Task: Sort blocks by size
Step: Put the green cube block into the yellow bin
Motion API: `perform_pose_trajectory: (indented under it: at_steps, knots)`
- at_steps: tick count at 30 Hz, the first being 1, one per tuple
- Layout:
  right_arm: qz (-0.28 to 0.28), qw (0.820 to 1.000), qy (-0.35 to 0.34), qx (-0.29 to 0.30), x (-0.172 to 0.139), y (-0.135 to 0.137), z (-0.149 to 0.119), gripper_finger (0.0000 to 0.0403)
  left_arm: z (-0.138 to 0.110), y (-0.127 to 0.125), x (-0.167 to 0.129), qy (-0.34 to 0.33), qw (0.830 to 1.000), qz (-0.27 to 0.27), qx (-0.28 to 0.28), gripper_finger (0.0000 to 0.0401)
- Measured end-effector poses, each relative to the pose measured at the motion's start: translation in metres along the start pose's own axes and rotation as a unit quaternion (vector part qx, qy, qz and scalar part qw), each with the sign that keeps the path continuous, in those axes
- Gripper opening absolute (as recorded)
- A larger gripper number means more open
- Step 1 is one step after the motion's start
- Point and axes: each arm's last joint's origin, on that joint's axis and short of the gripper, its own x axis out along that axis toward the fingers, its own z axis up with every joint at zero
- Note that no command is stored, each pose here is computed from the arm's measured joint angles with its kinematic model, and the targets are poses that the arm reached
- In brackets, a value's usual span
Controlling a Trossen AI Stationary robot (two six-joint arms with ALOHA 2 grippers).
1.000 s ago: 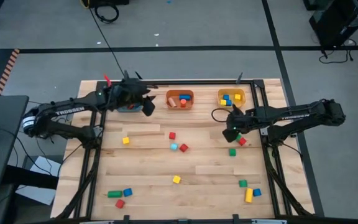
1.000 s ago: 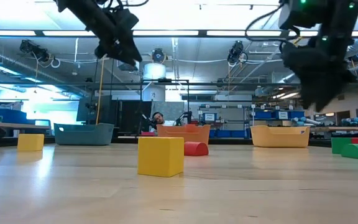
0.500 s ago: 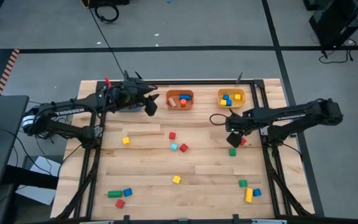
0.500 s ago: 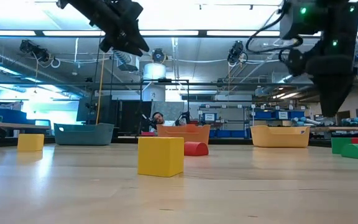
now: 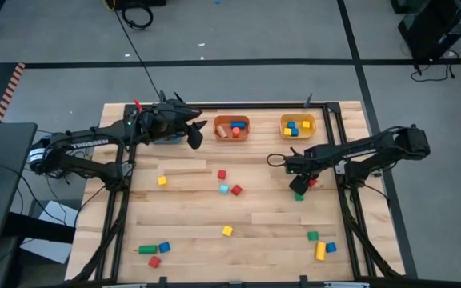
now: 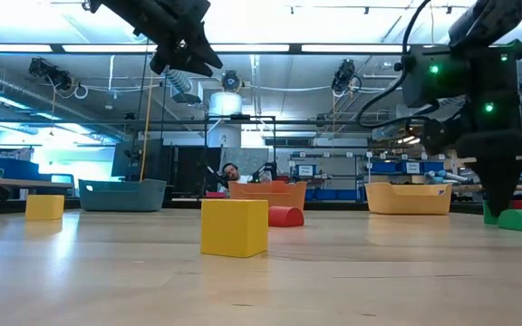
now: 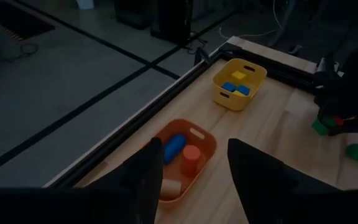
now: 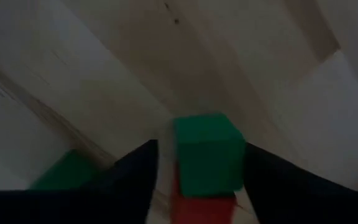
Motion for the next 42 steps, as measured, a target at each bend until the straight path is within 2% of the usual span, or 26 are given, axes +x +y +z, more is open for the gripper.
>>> perform_pose_trajectory:
  at_steps: [4,8,13,18,22,25,31,37,39,42]
  knots:
    - [0.012,1.000,0.007,0.003,0.001,-0.001,0.000,0.0144,0.000,0.000,0.000,0.000,1.000,0.000,0.000,0.0187]
    - [0.022,1.000,0.002,0.018,-0.007,-0.003,0.002,0.0147,0.000,0.000,0.000,0.000,1.000,0.000,0.000,0.0187]
    - [0.032,0.995,-0.088,0.044,-0.049,-0.004,0.017,0.0147,0.000,0.000,0.000,-0.002,1.000,0.000,-0.001,0.0187]
    - [0.032,0.975,-0.202,0.088,-0.098,-0.016,0.038,0.0147,0.007,-0.001,0.000,-0.034,0.999,-0.006,-0.010,0.0187]
    - [0.017,0.966,-0.227,0.120,-0.113,-0.039,0.059,0.0147,0.013,-0.002,-0.001,-0.065,0.998,-0.012,-0.019,0.0187]
    - [-0.003,0.965,-0.216,0.148,-0.105,-0.059,0.076,0.0147,0.013,-0.002,-0.001,-0.067,0.998,-0.012,-0.015,0.0187]
    - [-0.040,0.968,-0.155,0.193,-0.077,-0.098,0.102,0.0147,0.012,-0.005,-0.001,-0.062,0.997,-0.013,0.040,0.0187]
    - [-0.046,0.972,-0.138,0.182,-0.057,-0.120,0.119,0.0147,0.010,-0.012,-0.004,-0.060,0.997,-0.012,0.047,0.0187]
    - [-0.046,0.975,-0.129,0.172,-0.050,-0.124,0.123,0.0161,0.007,-0.015,-0.004,-0.052,0.996,-0.011,0.066,0.0187]
    - [-0.040,0.979,-0.120,0.158,-0.045,-0.129,0.126,0.0208,0.002,-0.020,-0.006,-0.036,0.997,-0.009,0.069,0.0187]
